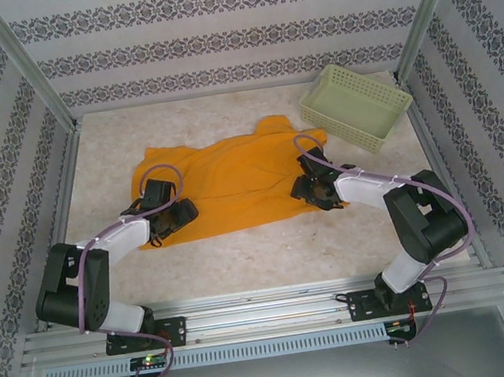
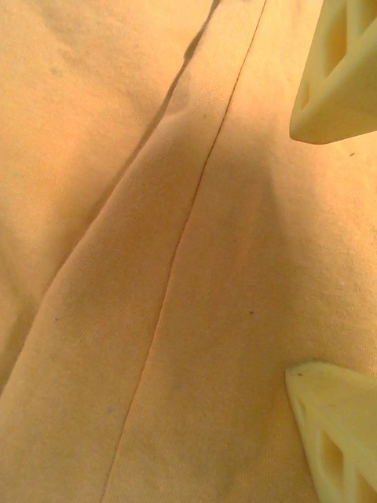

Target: Fold the inside-out t-shirt

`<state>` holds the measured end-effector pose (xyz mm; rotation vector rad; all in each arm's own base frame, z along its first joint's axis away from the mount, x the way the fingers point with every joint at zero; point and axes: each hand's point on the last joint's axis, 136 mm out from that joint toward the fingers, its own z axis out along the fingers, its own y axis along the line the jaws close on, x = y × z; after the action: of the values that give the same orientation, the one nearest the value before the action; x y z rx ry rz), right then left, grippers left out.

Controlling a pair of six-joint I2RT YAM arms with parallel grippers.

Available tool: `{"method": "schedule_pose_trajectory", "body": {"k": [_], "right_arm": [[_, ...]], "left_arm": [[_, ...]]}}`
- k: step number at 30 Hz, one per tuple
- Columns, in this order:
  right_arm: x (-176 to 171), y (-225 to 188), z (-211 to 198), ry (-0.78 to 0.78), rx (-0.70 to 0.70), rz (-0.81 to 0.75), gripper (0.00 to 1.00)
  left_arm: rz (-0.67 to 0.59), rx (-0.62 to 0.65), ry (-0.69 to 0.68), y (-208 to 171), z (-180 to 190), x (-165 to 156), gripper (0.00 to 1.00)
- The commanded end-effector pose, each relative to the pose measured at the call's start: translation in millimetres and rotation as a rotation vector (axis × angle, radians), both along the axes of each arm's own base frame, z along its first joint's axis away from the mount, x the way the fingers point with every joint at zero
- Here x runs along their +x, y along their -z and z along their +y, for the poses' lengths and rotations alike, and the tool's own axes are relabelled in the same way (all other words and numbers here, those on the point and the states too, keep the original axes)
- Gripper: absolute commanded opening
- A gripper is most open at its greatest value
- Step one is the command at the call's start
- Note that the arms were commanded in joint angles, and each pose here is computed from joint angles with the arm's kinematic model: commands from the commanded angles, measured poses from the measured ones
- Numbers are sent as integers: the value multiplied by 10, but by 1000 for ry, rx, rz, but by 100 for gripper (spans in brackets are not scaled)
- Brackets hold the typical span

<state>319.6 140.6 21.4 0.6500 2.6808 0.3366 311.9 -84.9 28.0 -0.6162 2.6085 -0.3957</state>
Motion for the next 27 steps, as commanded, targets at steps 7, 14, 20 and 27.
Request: {"method": "schedule_pose_trajectory", "body": {"k": [7, 14, 20, 27], "right_arm": [[-947, 197, -169, 75, -110, 103, 68], [-1210, -88, -471, 120, -132, 23, 71], [-566, -1129, -415, -9, -151, -239, 72], [307, -1670, -350, -78, -103, -360, 72]], "left_arm": [[100, -34, 4, 237, 71, -705, 81], [29, -78, 29, -55, -55, -829, 83], [-200, 57, -3, -971, 60, -120, 85], [-227, 281, -94, -1347, 375, 910, 90]]}}
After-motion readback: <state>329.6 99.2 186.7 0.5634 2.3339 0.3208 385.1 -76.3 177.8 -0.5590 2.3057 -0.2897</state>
